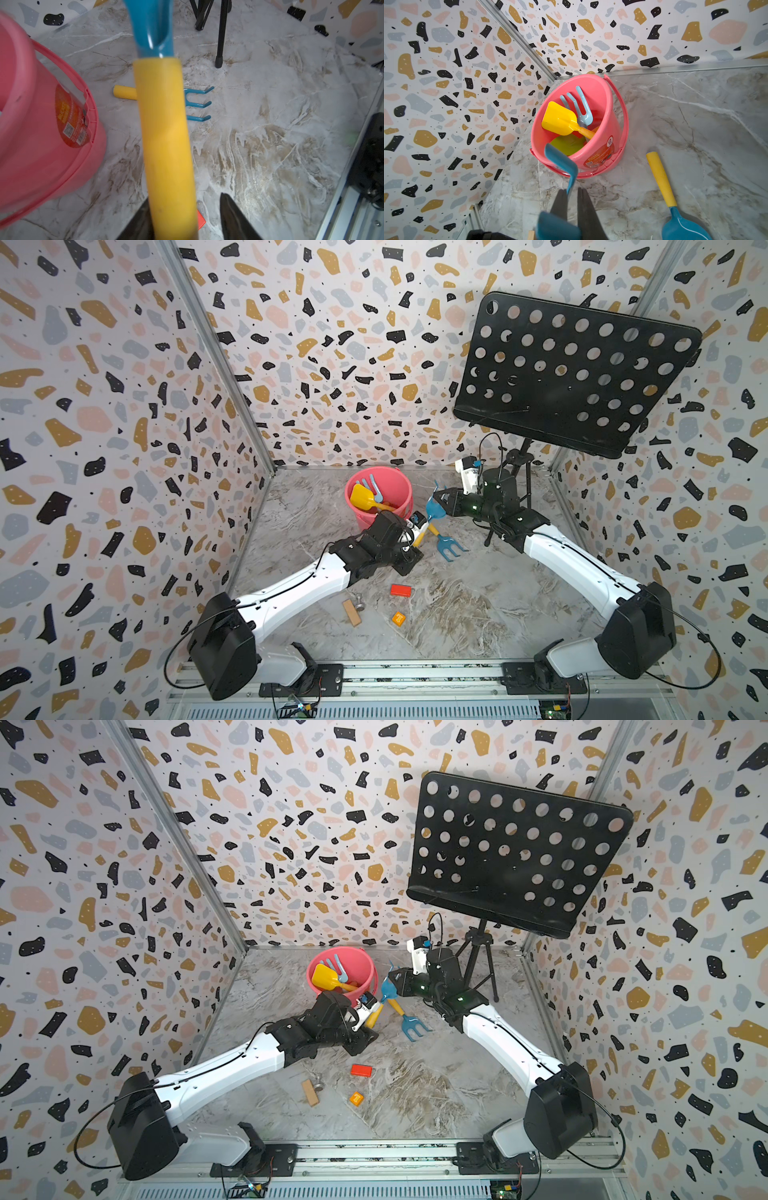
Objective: Organize the gardening tools
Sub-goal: Pick up the gardening tool from the center of the board, then place the gardening tool in the container.
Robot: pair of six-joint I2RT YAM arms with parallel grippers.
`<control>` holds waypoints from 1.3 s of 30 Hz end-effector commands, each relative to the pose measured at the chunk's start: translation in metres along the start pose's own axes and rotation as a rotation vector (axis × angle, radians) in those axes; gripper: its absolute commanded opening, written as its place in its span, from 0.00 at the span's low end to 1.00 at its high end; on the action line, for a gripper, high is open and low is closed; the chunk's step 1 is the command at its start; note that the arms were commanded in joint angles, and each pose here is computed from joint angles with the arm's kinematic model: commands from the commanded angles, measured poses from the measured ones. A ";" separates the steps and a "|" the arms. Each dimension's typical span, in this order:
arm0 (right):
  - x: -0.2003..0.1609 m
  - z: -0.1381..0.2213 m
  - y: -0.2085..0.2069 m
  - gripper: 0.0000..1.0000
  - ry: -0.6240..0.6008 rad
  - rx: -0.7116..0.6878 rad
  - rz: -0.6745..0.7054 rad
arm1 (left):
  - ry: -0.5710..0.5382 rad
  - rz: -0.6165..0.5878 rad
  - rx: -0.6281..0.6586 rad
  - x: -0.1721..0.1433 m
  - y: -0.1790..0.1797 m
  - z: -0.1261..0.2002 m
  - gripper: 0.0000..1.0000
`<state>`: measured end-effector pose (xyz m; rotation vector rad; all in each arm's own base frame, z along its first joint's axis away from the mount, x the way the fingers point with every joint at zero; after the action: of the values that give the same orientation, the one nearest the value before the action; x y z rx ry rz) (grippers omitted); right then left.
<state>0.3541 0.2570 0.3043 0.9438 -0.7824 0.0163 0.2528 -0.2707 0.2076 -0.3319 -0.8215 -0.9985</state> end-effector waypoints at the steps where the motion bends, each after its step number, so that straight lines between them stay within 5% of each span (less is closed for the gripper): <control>1: 0.019 0.005 0.019 0.00 -0.028 0.019 0.100 | -0.060 0.020 0.057 0.007 0.005 0.014 0.93; 2: 0.022 0.004 0.021 0.00 -0.031 0.011 0.125 | -0.070 0.026 0.075 0.006 0.007 0.019 1.00; 19: 0.087 -0.057 0.096 0.00 -0.184 -0.057 0.565 | -0.214 0.223 0.464 -0.015 0.046 0.114 1.00; 30: 0.097 -0.125 0.077 0.00 -0.183 -0.165 0.677 | -0.255 0.301 0.570 -0.026 0.056 0.135 0.99; 39: 0.066 -0.166 0.036 0.00 -0.070 -0.213 0.638 | -0.259 0.324 0.595 -0.029 0.059 0.139 0.99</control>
<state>0.4934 0.3798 0.2964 0.4576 -1.0795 0.4521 0.2304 -0.1432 0.2828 -0.0791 -1.1958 -0.4175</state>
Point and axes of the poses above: each gripper's point midway between its finger pads, its own z axis back along the fingers, its own y axis along the line the jaws close on, x = y × z, the point moved 3 cm from there along z, back along the fingers, and after that the axes turned 15 degrees about -z, right-handed, at the moved point
